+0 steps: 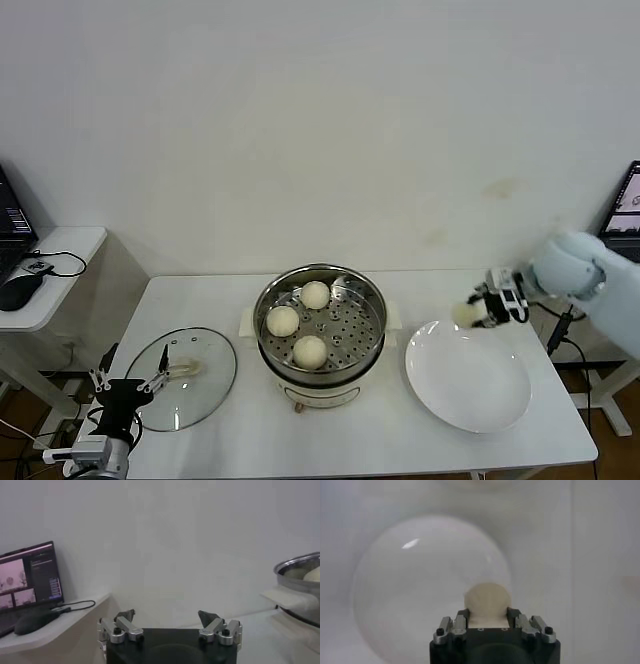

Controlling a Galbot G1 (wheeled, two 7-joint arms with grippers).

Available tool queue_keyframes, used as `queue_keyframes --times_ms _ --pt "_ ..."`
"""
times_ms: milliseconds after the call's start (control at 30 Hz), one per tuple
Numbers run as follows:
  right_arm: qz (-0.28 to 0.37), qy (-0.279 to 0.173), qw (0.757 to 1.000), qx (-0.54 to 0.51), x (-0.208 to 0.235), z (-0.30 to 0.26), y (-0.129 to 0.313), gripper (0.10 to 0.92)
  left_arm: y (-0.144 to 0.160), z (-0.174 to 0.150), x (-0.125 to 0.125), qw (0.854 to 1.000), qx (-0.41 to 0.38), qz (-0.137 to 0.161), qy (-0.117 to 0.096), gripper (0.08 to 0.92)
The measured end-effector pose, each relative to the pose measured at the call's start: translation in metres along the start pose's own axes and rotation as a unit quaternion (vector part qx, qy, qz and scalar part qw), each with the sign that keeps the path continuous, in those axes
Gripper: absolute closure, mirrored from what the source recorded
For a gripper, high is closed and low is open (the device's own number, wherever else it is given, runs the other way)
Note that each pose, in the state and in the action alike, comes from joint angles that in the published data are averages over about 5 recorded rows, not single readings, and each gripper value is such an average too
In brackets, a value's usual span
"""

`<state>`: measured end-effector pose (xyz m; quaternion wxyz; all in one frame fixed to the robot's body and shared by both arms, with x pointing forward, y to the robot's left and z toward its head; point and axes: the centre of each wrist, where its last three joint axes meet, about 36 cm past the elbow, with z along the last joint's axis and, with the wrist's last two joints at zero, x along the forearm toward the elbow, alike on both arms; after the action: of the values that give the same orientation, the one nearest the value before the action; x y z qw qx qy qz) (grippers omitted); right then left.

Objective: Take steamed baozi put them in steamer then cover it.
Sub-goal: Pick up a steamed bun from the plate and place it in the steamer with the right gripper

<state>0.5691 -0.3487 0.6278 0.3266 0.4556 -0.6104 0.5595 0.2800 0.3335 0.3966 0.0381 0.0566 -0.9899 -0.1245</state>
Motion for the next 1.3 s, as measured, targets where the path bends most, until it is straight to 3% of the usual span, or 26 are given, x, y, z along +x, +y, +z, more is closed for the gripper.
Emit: queue_keyframes --times_ms 233,533,900,1300 --pt "0.006 -0.045 0.999 0.006 0.023 -0.063 -0.027 0.530 0.001 0.003 -0.002 1.000 -0.001 -0.001 0.002 0.177" --pt "-0.016 -0.080 0.997 0.010 0.009 -0.143 -0.040 0.529 0.003 0.007 -0.001 1.000 -0.001 -0.007 0.007 0.177" --pt "-0.052 -0.068 0.996 0.015 -0.047 -0.201 -0.035 0.514 0.009 0.008 0.001 1.000 -0.006 -0.013 0.004 0.177" --pt "-0.074 -0.037 0.997 0.008 -0.092 -0.216 -0.027 0.510 0.009 0.008 0.001 1.000 -0.005 -0.014 0.002 0.177"
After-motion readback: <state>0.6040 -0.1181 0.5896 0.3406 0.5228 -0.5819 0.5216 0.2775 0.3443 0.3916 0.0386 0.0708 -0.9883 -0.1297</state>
